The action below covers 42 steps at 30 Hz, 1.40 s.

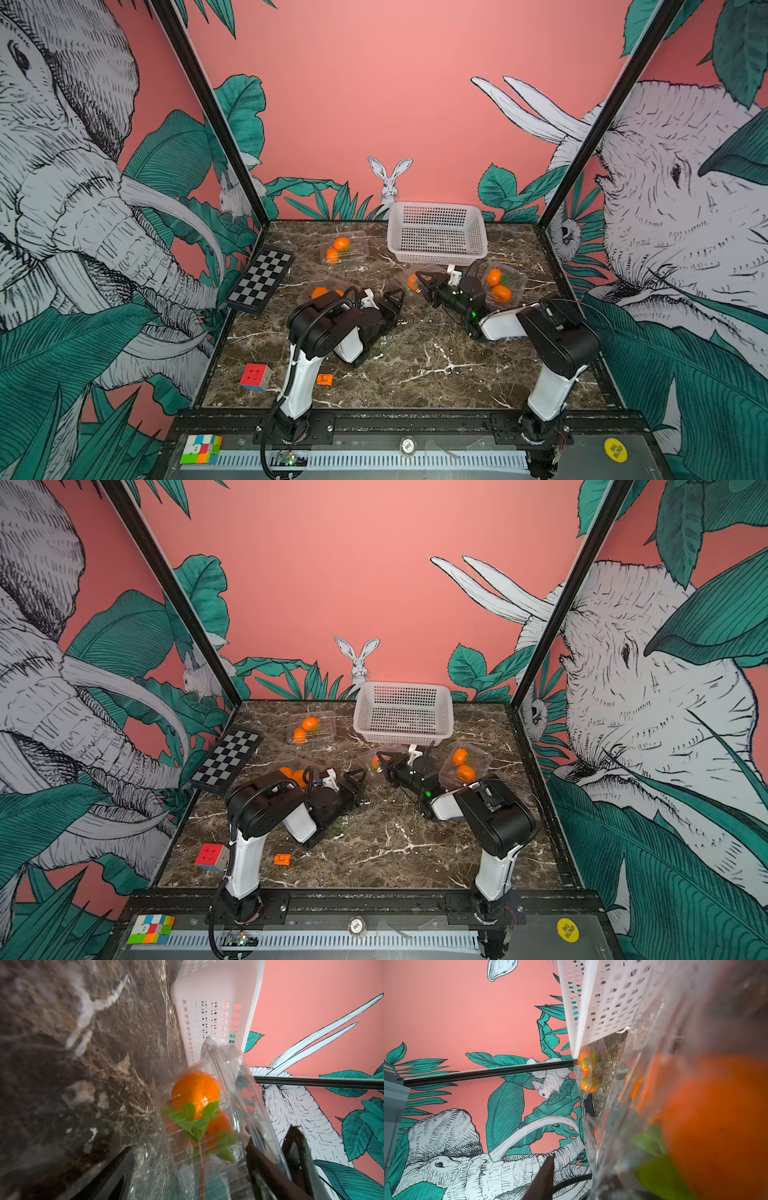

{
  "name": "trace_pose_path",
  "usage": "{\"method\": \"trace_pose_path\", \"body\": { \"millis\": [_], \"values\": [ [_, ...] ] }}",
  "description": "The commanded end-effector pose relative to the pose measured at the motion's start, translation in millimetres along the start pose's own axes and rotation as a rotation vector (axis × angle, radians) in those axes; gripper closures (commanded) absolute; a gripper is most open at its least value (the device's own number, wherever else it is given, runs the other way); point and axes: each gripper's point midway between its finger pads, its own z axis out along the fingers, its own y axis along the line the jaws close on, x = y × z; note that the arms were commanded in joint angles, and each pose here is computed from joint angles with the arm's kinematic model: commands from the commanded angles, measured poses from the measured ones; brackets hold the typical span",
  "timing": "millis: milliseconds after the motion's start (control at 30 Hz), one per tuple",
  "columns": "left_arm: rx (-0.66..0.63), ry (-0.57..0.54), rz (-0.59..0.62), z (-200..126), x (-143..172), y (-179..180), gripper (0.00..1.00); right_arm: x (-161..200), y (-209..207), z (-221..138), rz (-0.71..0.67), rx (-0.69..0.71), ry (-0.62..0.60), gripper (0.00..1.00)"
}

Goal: Take oranges out of containers
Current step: Open the packing box at the center of the board.

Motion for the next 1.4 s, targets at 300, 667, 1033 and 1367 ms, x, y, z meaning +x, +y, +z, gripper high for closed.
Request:
{"method": "trace_pose_path", "body": {
  "millis": [300,667,1033,1367],
  "values": [
    [-0.209,0.113,0.065,-12,27,65,0.15,50,19,12,0.021,-0.089,0.153,0.63],
    [-0.235,0.101,0.1,-21,22,62,0.15,42,52,7,-0.11,-0.068,0.147,0.51],
    [-0.282,0.128,0.153,-22,12,39,0.11,-2,70,-19,-0.25,0.049,0.119,0.32],
    [-0.392,0.186,0.273,-36,-11,-3,0.01,-10,56,-51,-0.507,0.355,0.165,0.02]
  ]
}}
